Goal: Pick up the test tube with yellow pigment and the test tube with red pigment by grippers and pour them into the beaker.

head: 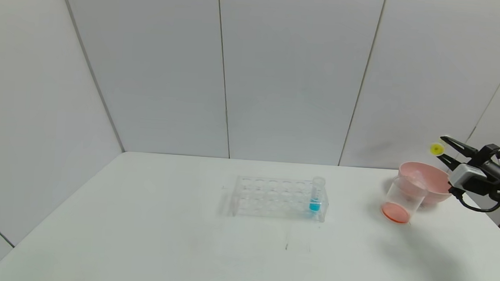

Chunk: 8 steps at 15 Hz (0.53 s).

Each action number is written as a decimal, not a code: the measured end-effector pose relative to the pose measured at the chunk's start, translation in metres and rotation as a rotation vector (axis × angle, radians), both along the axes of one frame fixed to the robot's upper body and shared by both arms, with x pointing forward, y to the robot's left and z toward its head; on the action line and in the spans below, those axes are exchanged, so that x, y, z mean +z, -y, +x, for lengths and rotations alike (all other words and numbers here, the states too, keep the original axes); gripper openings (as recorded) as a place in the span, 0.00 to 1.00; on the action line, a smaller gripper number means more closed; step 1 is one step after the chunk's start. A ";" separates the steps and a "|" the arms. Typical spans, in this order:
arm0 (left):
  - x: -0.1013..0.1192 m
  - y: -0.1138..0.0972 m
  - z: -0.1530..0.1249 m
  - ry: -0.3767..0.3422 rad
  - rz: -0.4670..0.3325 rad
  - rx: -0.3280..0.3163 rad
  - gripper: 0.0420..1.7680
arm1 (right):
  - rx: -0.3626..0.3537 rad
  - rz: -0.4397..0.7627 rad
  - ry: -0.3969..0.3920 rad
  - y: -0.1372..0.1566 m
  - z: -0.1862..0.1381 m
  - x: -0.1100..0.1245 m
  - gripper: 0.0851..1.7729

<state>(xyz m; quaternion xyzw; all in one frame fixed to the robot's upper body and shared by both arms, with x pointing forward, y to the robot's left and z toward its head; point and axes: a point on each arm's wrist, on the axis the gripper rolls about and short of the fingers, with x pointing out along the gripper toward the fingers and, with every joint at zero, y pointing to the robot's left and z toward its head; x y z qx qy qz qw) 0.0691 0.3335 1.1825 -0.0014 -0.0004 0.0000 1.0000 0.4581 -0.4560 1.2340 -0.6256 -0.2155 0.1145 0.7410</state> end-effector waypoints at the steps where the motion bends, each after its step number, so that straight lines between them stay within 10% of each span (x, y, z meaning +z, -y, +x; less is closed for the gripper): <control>1: 0.000 0.000 0.000 0.000 0.000 0.000 1.00 | -0.005 -0.016 0.014 0.001 -0.001 -0.001 0.25; 8: 0.000 0.000 0.000 0.000 0.000 0.000 1.00 | -0.043 -0.145 0.040 0.003 0.001 -0.016 0.25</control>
